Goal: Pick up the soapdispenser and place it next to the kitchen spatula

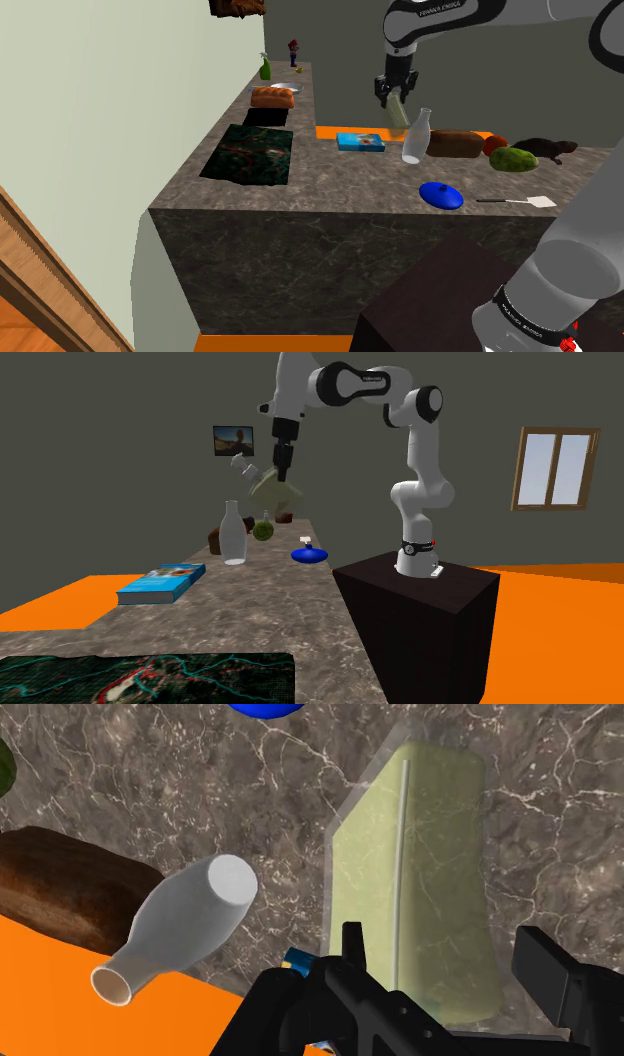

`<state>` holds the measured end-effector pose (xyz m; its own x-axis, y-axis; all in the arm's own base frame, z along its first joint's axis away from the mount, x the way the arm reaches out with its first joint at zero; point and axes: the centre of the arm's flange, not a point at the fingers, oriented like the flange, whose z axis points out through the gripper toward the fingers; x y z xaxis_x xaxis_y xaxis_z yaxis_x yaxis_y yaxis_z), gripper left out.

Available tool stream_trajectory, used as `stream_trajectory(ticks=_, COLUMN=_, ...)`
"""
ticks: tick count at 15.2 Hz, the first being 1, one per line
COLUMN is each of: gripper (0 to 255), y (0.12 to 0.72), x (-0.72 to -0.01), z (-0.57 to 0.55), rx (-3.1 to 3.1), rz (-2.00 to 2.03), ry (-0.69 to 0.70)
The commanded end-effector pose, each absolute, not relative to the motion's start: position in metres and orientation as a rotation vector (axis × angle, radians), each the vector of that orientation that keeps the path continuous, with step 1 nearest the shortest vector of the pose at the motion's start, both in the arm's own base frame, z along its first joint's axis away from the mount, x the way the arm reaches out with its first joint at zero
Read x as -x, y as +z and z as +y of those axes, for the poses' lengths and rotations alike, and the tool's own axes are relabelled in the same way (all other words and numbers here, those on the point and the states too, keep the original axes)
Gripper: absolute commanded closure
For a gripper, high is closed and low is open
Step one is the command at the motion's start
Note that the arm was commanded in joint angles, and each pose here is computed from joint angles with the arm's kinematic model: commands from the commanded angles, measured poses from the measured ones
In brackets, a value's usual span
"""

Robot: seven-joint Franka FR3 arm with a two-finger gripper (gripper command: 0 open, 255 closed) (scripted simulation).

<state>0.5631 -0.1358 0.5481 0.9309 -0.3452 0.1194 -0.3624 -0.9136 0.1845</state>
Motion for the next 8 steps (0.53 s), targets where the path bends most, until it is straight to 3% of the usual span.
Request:
stream_trajectory(ticks=1, gripper=255, y=0.559, x=-0.563, z=-0.136, rx=-2.885, rz=-0.535, ry=0.124)
stream_trajectory(ticks=8, gripper=255, y=0.596, x=-0.563, z=-0.136, rx=-2.885, rz=-0.535, ry=0.124)
